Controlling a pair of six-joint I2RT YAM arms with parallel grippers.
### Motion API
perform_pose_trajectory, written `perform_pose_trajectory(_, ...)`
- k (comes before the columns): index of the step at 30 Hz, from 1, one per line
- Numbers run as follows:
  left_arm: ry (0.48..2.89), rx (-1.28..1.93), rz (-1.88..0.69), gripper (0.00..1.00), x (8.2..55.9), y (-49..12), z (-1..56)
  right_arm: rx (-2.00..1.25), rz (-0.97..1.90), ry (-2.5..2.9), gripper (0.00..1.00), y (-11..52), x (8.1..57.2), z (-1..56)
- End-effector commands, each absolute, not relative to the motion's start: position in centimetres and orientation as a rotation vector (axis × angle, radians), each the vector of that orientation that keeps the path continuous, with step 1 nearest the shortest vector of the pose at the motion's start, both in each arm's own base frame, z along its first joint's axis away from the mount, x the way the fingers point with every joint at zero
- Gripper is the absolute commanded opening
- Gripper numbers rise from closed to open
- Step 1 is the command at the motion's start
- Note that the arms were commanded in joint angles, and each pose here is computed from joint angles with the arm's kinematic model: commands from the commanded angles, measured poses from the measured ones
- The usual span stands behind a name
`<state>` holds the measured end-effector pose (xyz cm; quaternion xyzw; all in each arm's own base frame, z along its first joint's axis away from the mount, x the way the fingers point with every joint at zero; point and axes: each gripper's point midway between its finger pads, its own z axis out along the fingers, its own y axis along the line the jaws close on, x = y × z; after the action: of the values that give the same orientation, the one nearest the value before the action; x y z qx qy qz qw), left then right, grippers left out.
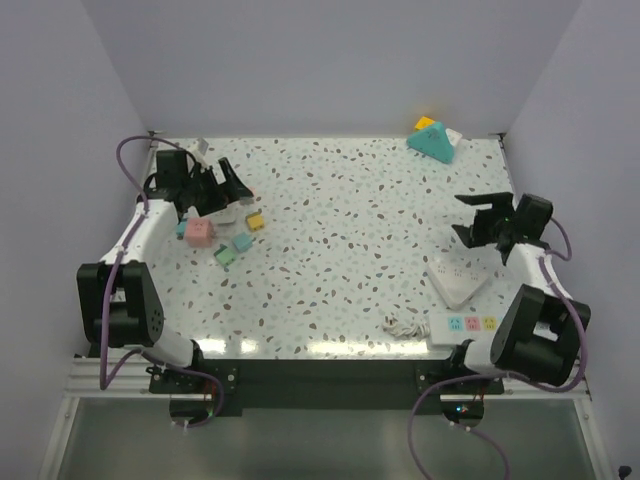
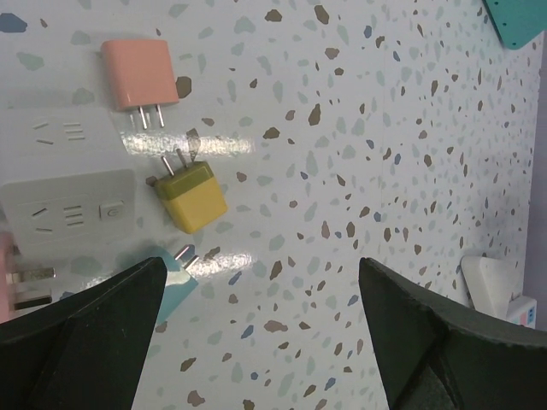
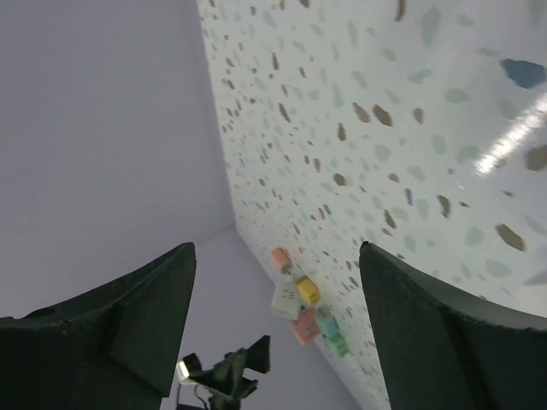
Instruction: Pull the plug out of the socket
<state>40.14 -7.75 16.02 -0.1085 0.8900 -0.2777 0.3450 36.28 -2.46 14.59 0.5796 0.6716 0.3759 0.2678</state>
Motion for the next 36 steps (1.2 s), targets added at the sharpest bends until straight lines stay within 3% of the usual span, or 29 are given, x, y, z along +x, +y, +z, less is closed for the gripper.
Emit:
perform_pose_trajectory(1, 2.280, -0.249, -0.777, 1.00, 40.7, -8.8, 16.3, 1.470, 1.243, 1.557, 0.80, -1.4, 42.9, 19.9)
perform_pose_trajectory(8, 2.302, -0.251, -0.798, 1.00, 41.4, -9.2, 15.6, 1.639, 1.308, 1.209, 0.79, -1.6, 49.5, 19.8)
perform_pose_trajectory(10, 2.301, -0.244, -0.800, 1.00, 41.8, -9.3, 15.8, 1.665, 1.332, 1.200, 0.74, 0.0, 51.5, 18.5)
perform_pose_trajectory(13, 2.317, -0.251, -0.799, 1.00, 42.5, -9.3, 15.6, 1.463, 1.337, 1.319, 0.71, 3.8, 54.2, 22.0)
perform_pose_trajectory(18, 2.316, -0.252, -0.796, 1.00, 43.7, -9.2, 15.7, 1.273, 1.078, 1.595, 0.70, 9.6, 54.3, 21.5)
perform_pose_trajectory(22, 2.337, -0.251, -0.803, 1.00, 44.0, -9.2, 15.0, 1.071, 0.765, 1.969, 0.70, 12.9, 52.9, 17.3)
perform_pose_trajectory(23, 2.340, -0.252, -0.805, 1.00, 44.1, -9.3, 14.9, 0.885, 0.655, 2.002, 0.71, 13.1, 54.0, 19.9)
perform_pose_trajectory(28, 2.353, -0.254, -0.832, 1.00, 44.3, -9.6, 14.1, 0.725, 0.105, 2.277, 0.81, 10.3, 53.9, 15.7)
perform_pose_trajectory(29, 2.354, -0.254, -0.838, 1.00, 44.4, -9.7, 14.0, 0.687, 0.078, 2.226, 0.83, 9.9, 55.3, 18.4)
perform_pose_trajectory(31, 2.358, -0.258, -0.845, 1.00, 44.5, -9.7, 13.7, 0.733, -0.047, 2.214, 0.89, 7.8, 55.8, 18.0)
perform_pose_trajectory(36, 2.352, -0.257, -0.847, 1.00, 44.7, -9.7, 13.9, 1.184, 0.209, 1.959, 0.92, 2.9, 57.2, 18.9)
